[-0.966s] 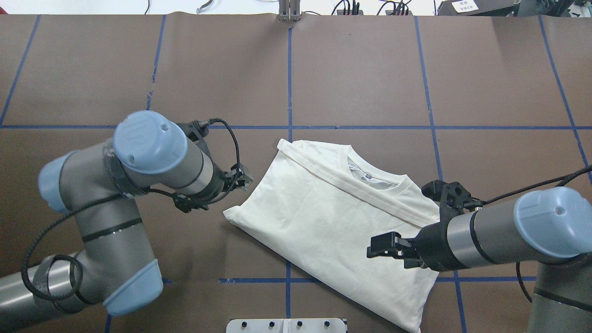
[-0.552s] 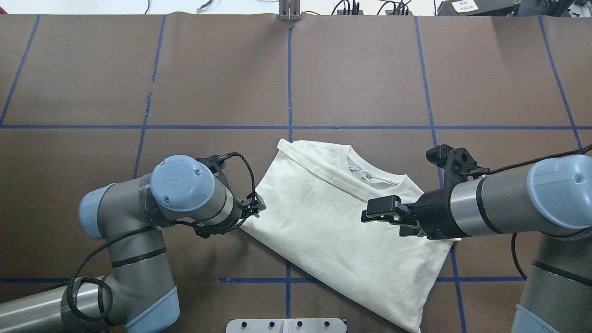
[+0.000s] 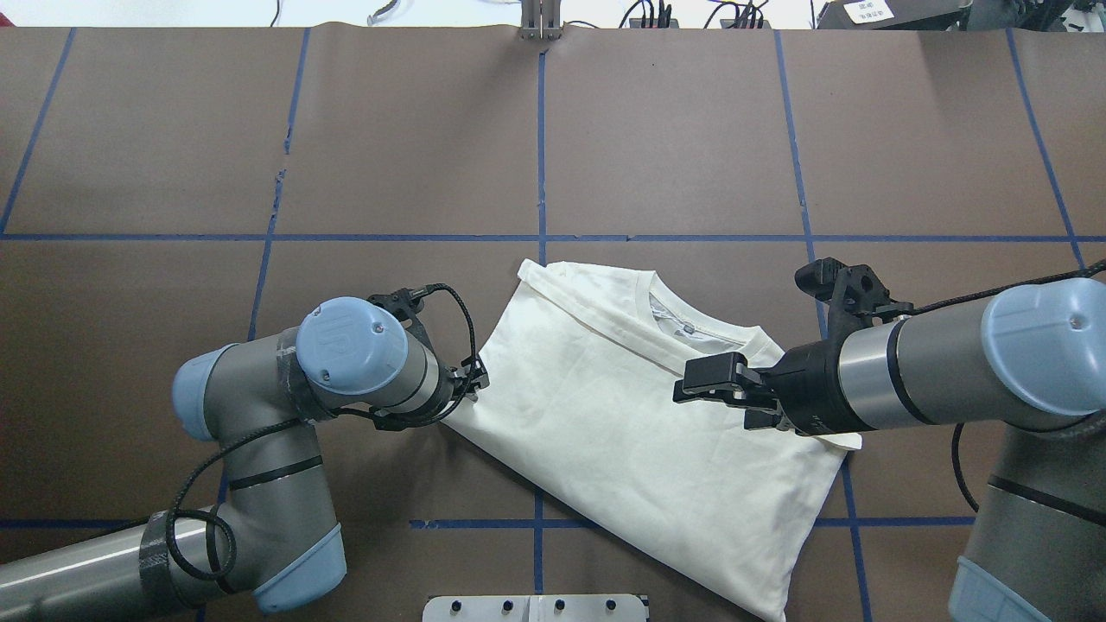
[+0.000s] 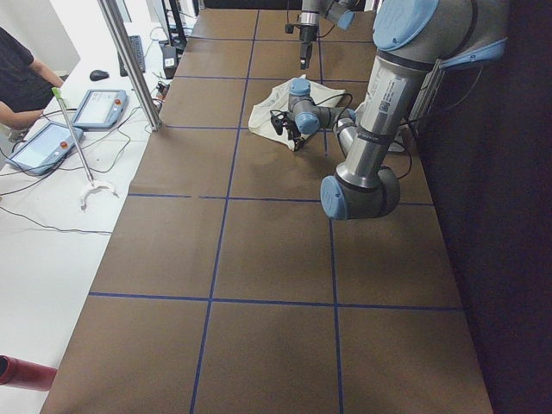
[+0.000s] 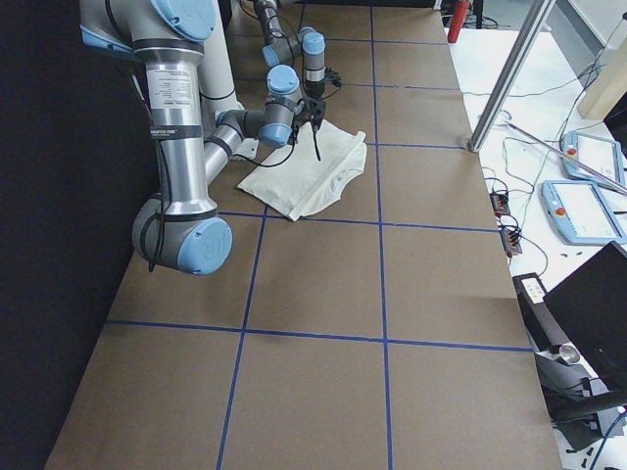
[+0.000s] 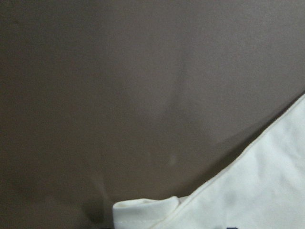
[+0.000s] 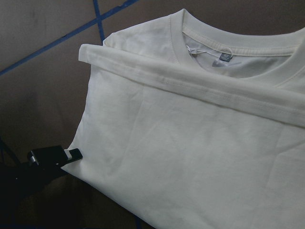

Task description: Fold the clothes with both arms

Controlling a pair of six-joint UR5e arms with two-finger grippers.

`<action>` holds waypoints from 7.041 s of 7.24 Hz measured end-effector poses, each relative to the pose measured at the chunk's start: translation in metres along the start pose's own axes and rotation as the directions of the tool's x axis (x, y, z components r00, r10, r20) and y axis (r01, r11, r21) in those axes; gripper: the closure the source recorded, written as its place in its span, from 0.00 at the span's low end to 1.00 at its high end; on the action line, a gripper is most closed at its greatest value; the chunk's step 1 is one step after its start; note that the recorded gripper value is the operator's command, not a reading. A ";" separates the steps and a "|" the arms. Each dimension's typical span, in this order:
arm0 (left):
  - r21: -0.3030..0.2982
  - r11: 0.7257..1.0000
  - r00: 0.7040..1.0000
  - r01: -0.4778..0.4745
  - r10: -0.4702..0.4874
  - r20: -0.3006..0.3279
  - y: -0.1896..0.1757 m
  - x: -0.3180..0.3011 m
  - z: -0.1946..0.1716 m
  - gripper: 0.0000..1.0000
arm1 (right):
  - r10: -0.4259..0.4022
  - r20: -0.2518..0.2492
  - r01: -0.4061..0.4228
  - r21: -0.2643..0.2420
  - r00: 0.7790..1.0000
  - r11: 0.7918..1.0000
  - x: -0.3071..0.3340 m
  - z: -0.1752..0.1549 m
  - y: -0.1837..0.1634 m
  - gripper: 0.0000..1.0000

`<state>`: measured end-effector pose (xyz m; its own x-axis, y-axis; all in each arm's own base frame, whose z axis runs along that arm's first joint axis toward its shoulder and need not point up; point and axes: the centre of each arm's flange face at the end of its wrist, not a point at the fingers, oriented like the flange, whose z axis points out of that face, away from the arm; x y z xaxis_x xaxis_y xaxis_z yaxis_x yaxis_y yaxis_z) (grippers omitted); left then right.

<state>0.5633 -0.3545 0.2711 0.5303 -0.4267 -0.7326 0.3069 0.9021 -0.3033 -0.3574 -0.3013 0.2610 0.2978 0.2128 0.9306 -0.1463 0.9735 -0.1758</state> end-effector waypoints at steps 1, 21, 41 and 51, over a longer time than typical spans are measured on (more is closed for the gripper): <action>0.000 1.000 1.000 -0.003 0.003 0.000 0.000 -0.001 0.000 1.00 | 0.001 -0.001 -0.001 0.001 1.000 1.000 0.000 0.000 -0.001 0.00; 0.392 0.909 0.976 -0.143 0.195 -0.098 -0.343 0.131 -0.057 0.00 | -0.051 -0.182 0.065 0.076 0.982 0.995 -0.033 0.044 -0.071 0.00; 0.137 0.946 0.956 -0.294 0.293 0.029 -0.144 -0.042 -0.161 0.00 | -0.304 -0.601 0.260 -0.162 0.739 0.952 -0.076 0.228 -0.046 0.00; 0.119 0.945 0.952 -0.305 0.305 0.020 -0.129 -0.034 -0.155 0.00 | -0.354 -0.658 0.309 -0.190 0.665 0.932 -0.040 0.170 -0.116 0.00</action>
<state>0.3833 -0.4467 0.2412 0.6146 -0.1322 -0.7777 0.2220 0.9750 0.0098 -0.5123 -0.4369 0.2989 0.8705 -0.1480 0.4694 0.1344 0.9890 0.0625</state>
